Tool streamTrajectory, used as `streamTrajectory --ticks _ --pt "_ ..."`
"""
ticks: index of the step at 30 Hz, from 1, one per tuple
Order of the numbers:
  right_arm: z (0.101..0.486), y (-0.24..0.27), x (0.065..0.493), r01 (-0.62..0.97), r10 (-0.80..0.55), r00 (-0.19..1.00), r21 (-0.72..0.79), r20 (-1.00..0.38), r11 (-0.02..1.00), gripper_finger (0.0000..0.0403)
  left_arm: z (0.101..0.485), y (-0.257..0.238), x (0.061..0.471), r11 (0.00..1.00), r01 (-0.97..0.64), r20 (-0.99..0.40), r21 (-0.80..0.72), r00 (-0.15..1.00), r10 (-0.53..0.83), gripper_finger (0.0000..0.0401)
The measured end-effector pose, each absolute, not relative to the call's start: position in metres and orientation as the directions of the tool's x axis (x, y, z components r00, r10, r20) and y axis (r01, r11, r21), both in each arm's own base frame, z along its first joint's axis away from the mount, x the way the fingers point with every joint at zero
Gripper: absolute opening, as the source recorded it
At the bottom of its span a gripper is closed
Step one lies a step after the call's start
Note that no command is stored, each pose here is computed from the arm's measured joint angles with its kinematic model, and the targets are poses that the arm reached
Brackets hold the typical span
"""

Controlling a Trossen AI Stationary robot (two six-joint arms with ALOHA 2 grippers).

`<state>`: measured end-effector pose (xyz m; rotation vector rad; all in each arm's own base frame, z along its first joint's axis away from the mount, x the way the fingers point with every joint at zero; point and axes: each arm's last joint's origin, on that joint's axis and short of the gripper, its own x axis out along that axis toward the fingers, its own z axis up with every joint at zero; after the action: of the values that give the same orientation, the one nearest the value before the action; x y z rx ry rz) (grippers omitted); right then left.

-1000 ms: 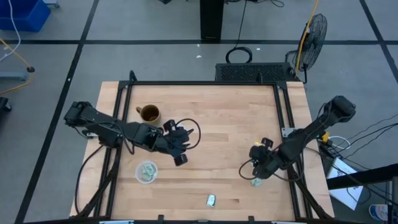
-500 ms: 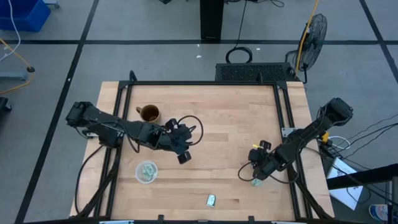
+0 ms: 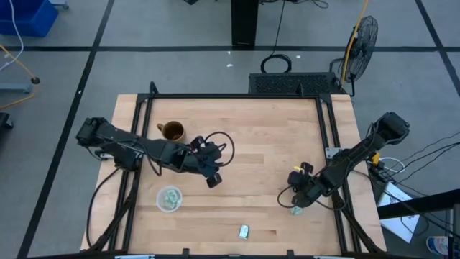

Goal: Pick and place Stevia / Truvia into bins
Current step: Put the stevia packet into the bottom transparent container

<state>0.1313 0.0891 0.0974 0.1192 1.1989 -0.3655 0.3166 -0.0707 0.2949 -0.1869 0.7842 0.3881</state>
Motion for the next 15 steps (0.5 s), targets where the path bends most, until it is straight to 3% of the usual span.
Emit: streamTrajectory --ticks 3,8,12,15 --pt "0.1 0.09 0.134 0.326 -0.221 0.376 -0.095 -0.9 0.94 0.0006 0.288 -0.068 0.321 0.893 -0.449 -0.727 -0.036 0.625 0.285 0.0131" --pt "0.113 0.095 0.147 0.283 -0.207 0.58 -0.043 -0.788 0.958 0.0007 0.265 -0.07 0.338 0.879 -0.475 -0.755 -0.036 0.589 0.287 0.0131" --pt "0.136 0.104 0.165 0.18 -0.145 0.78 -0.005 -0.608 0.984 0.0003 0.236 -0.071 0.354 0.876 -0.482 -0.792 -0.021 0.543 0.28 0.0131" --pt "0.15 0.104 0.176 0.112 -0.11 0.858 -0.028 -0.502 0.993 0.0003 0.217 -0.071 0.369 0.889 -0.452 -0.809 -0.071 0.548 0.214 0.0131"
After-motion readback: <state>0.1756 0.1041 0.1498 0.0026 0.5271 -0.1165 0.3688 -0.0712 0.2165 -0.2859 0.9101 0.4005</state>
